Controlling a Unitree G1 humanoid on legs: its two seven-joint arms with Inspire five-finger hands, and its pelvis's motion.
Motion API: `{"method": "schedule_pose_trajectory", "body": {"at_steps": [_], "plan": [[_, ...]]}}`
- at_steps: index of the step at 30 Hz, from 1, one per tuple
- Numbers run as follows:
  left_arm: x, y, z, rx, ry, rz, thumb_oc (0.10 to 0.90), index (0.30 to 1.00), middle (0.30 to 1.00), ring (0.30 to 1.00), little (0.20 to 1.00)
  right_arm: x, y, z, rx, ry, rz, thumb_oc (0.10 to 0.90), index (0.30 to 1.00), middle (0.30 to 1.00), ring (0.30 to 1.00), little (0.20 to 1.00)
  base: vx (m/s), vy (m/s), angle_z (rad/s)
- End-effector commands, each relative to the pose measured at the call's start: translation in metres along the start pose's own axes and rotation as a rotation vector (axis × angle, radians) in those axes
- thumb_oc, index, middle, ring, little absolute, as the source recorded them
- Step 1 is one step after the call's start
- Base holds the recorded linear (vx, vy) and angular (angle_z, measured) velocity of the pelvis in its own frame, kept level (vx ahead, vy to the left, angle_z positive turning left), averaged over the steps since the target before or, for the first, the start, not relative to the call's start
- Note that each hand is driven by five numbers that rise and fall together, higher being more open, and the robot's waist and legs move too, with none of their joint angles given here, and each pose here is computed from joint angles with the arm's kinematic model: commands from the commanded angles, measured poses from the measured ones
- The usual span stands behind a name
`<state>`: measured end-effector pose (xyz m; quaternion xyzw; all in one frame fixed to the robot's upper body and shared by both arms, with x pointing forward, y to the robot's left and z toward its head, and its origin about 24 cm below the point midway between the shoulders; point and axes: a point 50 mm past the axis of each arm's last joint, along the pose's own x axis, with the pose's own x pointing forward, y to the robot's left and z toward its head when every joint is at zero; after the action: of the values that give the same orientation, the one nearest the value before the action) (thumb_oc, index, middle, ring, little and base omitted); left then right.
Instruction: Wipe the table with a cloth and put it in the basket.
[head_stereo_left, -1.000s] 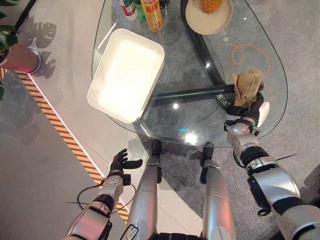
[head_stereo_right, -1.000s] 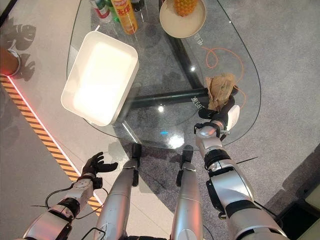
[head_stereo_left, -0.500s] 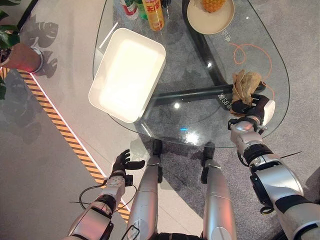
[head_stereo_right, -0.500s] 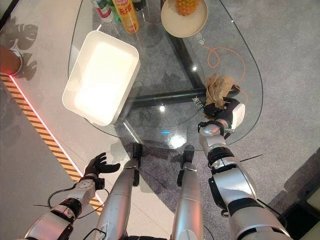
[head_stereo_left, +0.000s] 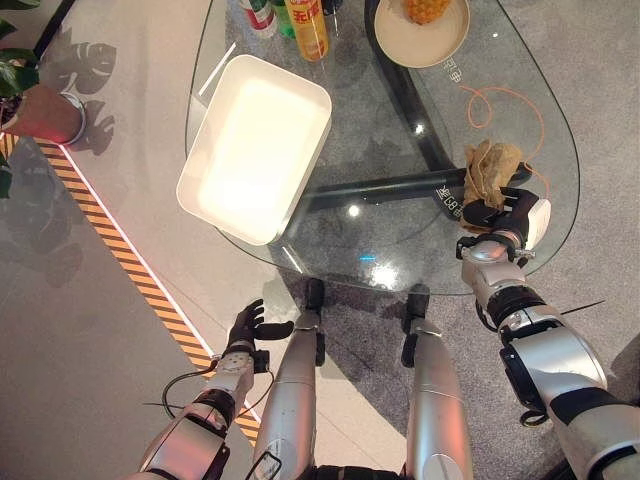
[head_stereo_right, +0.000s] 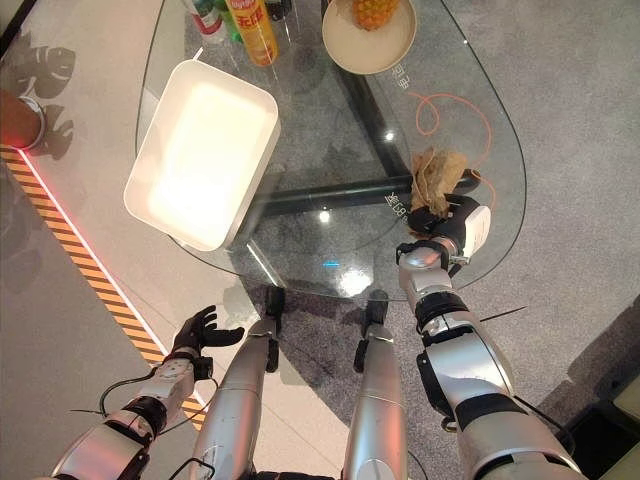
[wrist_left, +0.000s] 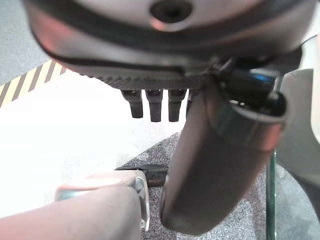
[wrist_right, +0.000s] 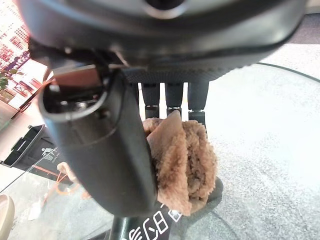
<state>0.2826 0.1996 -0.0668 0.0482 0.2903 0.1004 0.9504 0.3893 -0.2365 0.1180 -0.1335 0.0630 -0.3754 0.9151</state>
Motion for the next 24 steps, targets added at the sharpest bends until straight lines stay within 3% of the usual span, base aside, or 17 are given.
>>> {"method": "schedule_pose_trajectory", "body": {"at_steps": [1, 14, 24], "plan": [[-0.001, 0.011, -0.007, -0.011, 0.019, 0.057, 0.800, 0.900, 0.900, 0.900, 0.900, 0.009, -0.009, 0.021, -0.038, -0.091, -0.022, 0.100, 0.300, 0.300, 0.300, 0.200, 0.00, 0.000, 0.00], [-0.001, 0.008, -0.004, -0.004, 0.007, 0.047, 0.800, 0.900, 0.900, 0.900, 0.900, 0.004, 0.001, 0.056, -0.002, -0.192, 0.018, 0.100, 0.300, 0.300, 0.300, 0.200, 0.00, -0.001, 0.01], [-0.002, 0.001, -0.005, -0.009, 0.005, 0.028, 0.800, 0.900, 0.900, 0.900, 0.900, -0.023, 0.029, 0.103, 0.010, -0.360, 0.137, 0.100, 0.300, 0.300, 0.300, 0.200, 0.00, 0.008, 0.00]]}}
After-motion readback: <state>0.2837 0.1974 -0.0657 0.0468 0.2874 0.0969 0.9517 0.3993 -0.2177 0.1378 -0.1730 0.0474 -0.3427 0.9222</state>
